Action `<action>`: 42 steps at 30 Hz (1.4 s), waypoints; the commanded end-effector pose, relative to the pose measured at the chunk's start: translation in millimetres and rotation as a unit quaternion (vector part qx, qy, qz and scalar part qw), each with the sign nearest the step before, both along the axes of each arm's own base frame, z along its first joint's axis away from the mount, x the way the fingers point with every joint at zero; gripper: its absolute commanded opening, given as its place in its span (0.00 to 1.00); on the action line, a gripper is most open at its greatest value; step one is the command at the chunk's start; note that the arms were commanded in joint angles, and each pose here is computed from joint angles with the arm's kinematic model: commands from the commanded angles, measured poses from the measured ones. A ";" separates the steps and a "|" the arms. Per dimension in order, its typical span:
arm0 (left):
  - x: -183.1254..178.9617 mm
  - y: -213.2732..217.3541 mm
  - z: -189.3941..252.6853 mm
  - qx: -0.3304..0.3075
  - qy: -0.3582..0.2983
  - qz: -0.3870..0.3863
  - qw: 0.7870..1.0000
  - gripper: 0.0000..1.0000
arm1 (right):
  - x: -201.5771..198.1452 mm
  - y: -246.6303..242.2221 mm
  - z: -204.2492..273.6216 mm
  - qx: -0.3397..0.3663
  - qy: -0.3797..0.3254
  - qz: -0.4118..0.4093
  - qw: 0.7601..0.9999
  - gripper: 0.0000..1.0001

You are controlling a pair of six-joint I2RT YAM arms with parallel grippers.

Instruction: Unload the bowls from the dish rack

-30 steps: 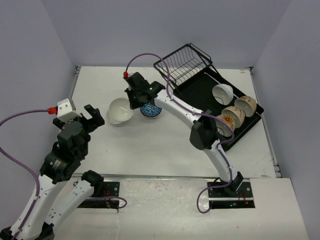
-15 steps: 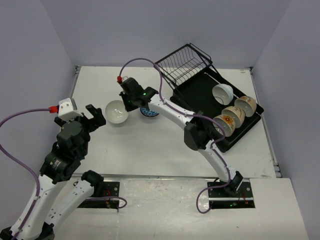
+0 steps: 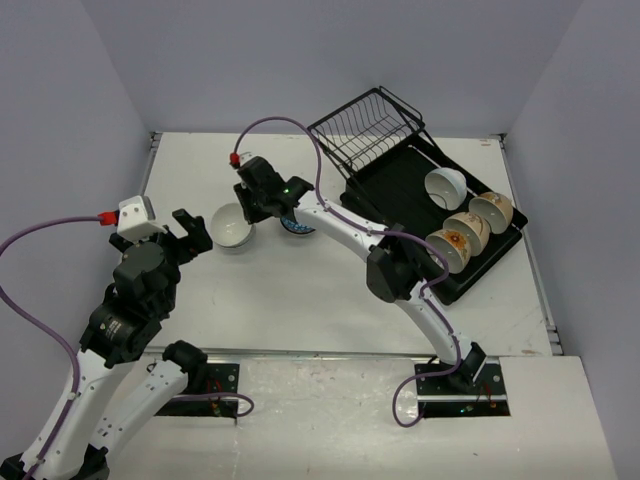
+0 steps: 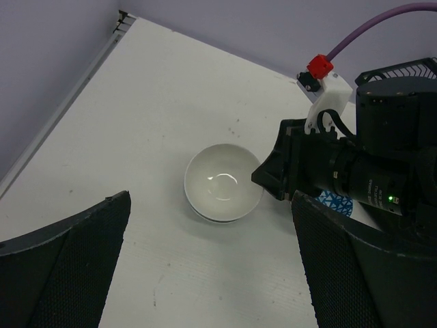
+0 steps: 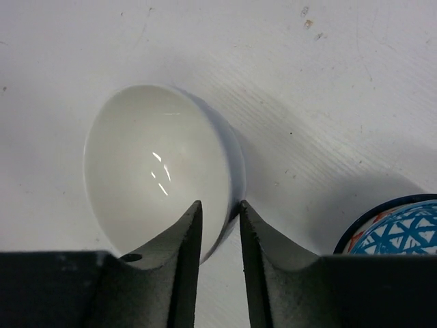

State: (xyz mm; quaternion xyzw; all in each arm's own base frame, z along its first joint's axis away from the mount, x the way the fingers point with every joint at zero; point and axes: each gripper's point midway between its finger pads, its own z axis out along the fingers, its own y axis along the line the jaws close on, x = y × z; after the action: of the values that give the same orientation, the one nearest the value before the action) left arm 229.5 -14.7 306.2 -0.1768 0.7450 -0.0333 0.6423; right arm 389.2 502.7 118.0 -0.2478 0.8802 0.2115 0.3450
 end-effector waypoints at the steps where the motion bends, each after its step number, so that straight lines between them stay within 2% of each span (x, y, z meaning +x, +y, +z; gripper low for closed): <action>1: 3.5 0.1 4.3 0.005 -0.012 -0.001 1.000 1.00 | 4.6 15.3 37.9 0.044 -0.036 0.008 0.998 0.31; 2: 3.5 -0.2 4.3 0.005 -0.012 -0.002 1.000 1.00 | 4.9 15.2 40.2 0.045 -0.038 0.008 0.998 0.37; 4: 3.8 -0.3 4.0 0.005 -0.011 -0.002 1.000 1.00 | 4.2 14.3 45.3 0.048 -0.039 0.008 0.998 0.39; 5: 3.8 -0.6 4.0 0.005 -0.011 -0.003 1.000 1.00 | 4.2 13.1 53.3 0.053 -0.043 0.008 0.998 0.43; 9: 4.1 -1.0 3.7 0.005 -0.010 -0.003 1.000 1.00 | -1.4 12.4 75.1 0.067 -0.050 0.018 0.996 0.43; 11: 4.4 -0.6 3.4 0.005 -0.010 -0.002 1.000 1.00 | -3.3 9.8 96.5 0.081 -0.062 0.018 0.995 0.37; 12: 4.0 -0.4 3.4 0.005 -0.010 -0.002 1.000 1.00 | -4.5 6.7 92.6 0.075 -0.061 0.017 0.995 0.31; 13: 3.8 -0.4 4.0 0.005 -0.011 -0.002 1.000 1.00 | -5.4 5.1 94.7 0.077 -0.062 0.016 0.995 0.16; 14: 3.7 0.0 3.7 0.005 -0.010 -0.001 1.000 1.00 | -6.0 2.7 97.7 0.080 -0.065 0.016 0.995 0.09; 15: 3.7 -0.3 3.7 0.005 -0.010 -0.002 1.000 1.00 | -6.3 2.0 96.1 0.078 -0.063 0.015 0.995 0.07; 24: 3.7 0.0 3.7 0.005 -0.010 -0.001 1.000 1.00 | -14.8 0.1 47.6 0.054 -0.016 0.008 0.998 0.10; 29: 4.2 -0.5 3.1 0.006 -0.010 -0.002 1.000 1.00 | -22.9 4.6 24.5 0.050 0.010 0.012 0.999 0.08; 33: 3.8 -0.5 3.0 0.006 -0.010 -0.003 1.000 1.00 | -25.4 5.9 19.9 0.047 0.008 0.010 0.999 0.07; 40: 4.8 -1.0 2.8 0.007 -0.009 -0.003 1.000 1.00 | -22.8 8.3 42.3 0.069 -0.003 0.013 0.998 0.06; 42: 4.2 -0.7 3.0 0.007 -0.009 -0.003 1.000 1.00 | -20.9 10.7 24.2 0.055 0.006 0.013 0.998 0.04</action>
State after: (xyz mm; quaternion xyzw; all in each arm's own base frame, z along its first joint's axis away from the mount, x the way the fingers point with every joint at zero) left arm 229.7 -16.2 305.8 -0.1730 0.7464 -0.0355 0.6417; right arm 375.0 499.4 122.3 -0.2361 0.8764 0.2393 0.3448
